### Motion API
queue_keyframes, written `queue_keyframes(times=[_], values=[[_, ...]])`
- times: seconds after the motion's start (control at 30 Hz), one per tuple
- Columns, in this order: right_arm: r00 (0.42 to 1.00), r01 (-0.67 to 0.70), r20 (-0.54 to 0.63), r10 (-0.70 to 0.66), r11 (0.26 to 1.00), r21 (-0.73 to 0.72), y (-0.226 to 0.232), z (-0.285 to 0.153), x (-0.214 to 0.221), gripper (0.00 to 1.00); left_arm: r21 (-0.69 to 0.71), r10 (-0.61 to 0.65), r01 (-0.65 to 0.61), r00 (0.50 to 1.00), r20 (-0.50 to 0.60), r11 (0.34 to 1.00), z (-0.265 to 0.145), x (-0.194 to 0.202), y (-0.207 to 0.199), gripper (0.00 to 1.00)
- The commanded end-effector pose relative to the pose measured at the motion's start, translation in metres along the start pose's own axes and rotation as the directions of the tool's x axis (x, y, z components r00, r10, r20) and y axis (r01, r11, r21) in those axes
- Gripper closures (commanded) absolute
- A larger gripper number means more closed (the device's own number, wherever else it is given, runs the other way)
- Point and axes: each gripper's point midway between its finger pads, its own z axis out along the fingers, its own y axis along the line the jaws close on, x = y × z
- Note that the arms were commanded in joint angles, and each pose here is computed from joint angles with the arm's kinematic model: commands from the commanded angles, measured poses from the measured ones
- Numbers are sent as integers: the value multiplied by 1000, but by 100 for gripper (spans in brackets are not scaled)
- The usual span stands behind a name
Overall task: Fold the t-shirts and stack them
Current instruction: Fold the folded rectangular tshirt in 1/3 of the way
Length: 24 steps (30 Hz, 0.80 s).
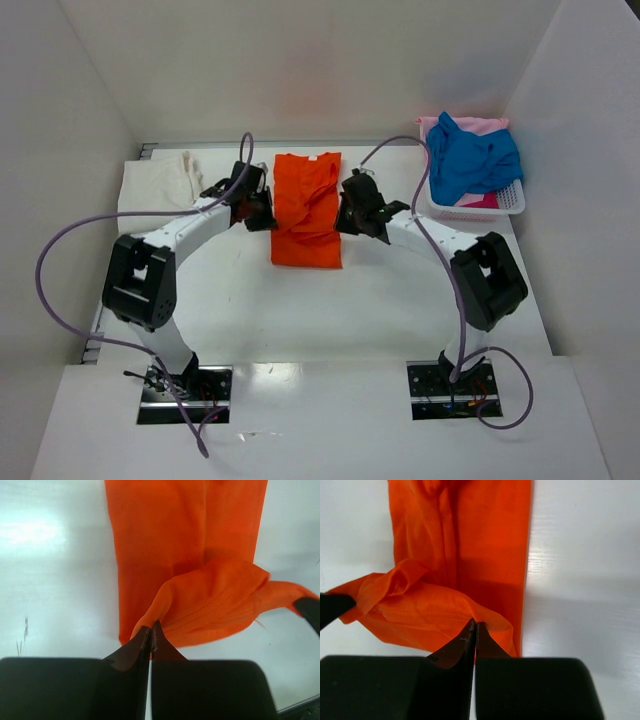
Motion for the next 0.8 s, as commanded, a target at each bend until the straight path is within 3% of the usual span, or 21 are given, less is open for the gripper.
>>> queue_keyframes(times=[0.0, 0.43, 0.77], values=[[996, 8, 94, -5, 999, -35, 14, 13, -37, 100, 56, 60, -60, 998, 5, 997, 16, -20, -9, 100], [985, 25, 169, -20, 999, -27, 17, 42, -85, 100, 15, 61, -61, 997, 45, 998, 39, -65, 13, 100], [992, 35, 121, -34, 999, -6, 9, 74, -70, 99, 48, 69, -70, 998, 9, 996, 64, -69, 11, 98]])
